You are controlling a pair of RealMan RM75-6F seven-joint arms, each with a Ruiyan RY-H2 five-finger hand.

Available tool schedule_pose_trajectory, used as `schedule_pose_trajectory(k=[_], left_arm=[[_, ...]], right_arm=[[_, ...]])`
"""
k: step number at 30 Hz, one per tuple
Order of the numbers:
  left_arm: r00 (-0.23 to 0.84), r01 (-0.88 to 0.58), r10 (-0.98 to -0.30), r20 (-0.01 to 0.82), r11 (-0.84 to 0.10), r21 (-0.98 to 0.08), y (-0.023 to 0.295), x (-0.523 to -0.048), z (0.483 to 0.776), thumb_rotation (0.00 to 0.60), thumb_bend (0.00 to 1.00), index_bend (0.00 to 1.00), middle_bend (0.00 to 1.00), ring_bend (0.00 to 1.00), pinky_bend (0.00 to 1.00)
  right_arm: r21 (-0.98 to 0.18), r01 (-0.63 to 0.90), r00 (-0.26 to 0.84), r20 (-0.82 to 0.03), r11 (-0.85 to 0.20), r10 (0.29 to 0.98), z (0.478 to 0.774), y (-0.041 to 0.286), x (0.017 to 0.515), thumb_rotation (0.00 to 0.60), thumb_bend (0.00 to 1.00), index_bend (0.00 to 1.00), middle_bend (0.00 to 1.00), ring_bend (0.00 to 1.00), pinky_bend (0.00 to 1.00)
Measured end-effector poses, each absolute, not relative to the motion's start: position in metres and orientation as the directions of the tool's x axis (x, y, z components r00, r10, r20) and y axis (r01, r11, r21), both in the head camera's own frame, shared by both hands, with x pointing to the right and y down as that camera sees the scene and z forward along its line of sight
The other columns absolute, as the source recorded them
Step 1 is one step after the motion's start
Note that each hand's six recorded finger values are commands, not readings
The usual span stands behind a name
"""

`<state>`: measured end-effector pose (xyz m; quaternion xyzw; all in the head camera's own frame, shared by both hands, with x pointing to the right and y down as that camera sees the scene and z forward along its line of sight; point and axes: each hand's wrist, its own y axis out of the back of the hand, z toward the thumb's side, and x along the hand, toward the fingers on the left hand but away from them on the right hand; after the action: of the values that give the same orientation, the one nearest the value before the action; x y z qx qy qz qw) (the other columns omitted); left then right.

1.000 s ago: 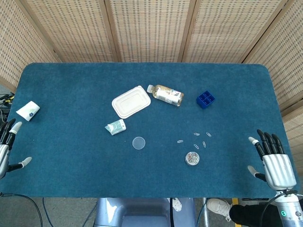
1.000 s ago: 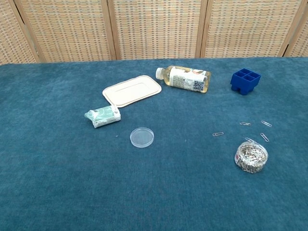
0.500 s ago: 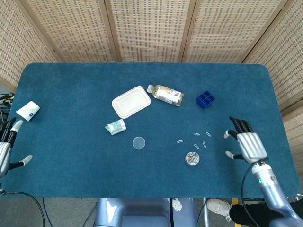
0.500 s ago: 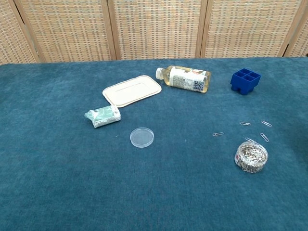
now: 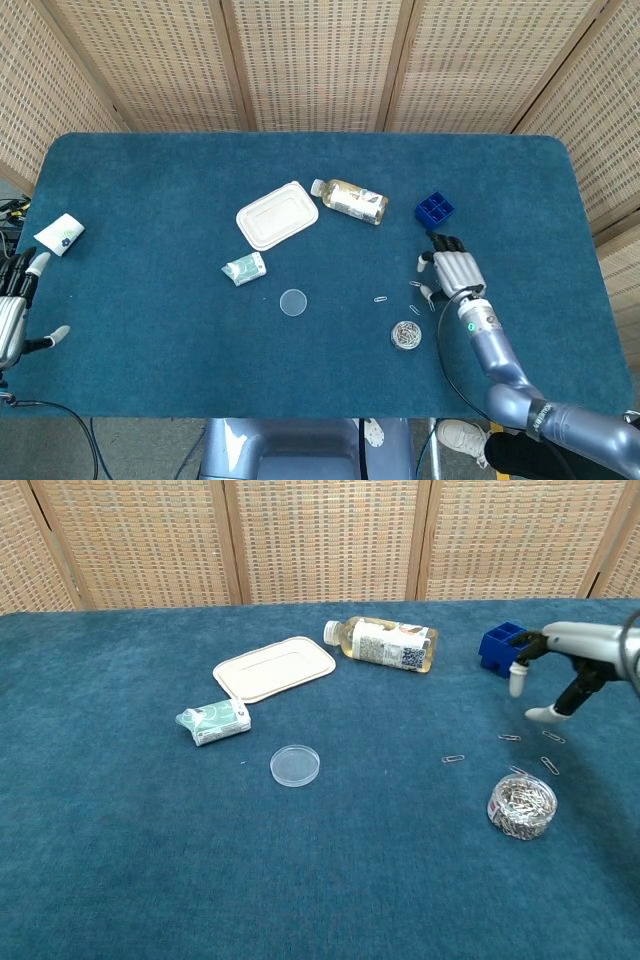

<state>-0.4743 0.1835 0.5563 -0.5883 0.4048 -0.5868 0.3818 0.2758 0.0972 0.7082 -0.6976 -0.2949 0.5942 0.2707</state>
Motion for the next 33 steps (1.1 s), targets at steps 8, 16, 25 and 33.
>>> schedule_pose_trajectory(k=[8,16,25,33], left_arm=[[-0.019,-0.023,-0.924,0.382,-0.381,-0.924,0.182,-0.473,0.558,0.600,0.00,0.00,0.00,0.00,0.00],[-0.028,-0.021,-0.920,0.391,-0.390,-0.921,0.181,-0.476,0.561,0.600,0.00,0.00,0.00,0.00,0.00],[-0.024,-0.014,-0.919,0.393,-0.393,-0.919,0.181,-0.474,0.563,0.600,0.00,0.00,0.00,0.00,0.00],[-0.022,-0.012,-0.920,0.392,-0.392,-0.920,0.181,-0.473,0.563,0.600,0.00,0.00,0.00,0.00,0.00]], right_arm=[[-0.713,0.029,0.117,-0.694,-0.701,0.710,0.738,0.099,0.253,0.600,0.32,0.46,0.00,0.00,0.00],[-0.714,-0.004,0.084,-0.698,-0.700,0.711,0.751,0.098,0.257,0.600,0.34,0.48,0.00,0.00,0.00],[-0.708,-0.008,0.071,-0.705,-0.706,0.706,0.756,0.100,0.264,0.600,0.36,0.50,0.00,0.00,0.00],[-0.709,-0.020,0.073,-0.705,-0.705,0.706,0.759,0.102,0.267,0.600,0.36,0.51,0.00,0.00,0.00]])
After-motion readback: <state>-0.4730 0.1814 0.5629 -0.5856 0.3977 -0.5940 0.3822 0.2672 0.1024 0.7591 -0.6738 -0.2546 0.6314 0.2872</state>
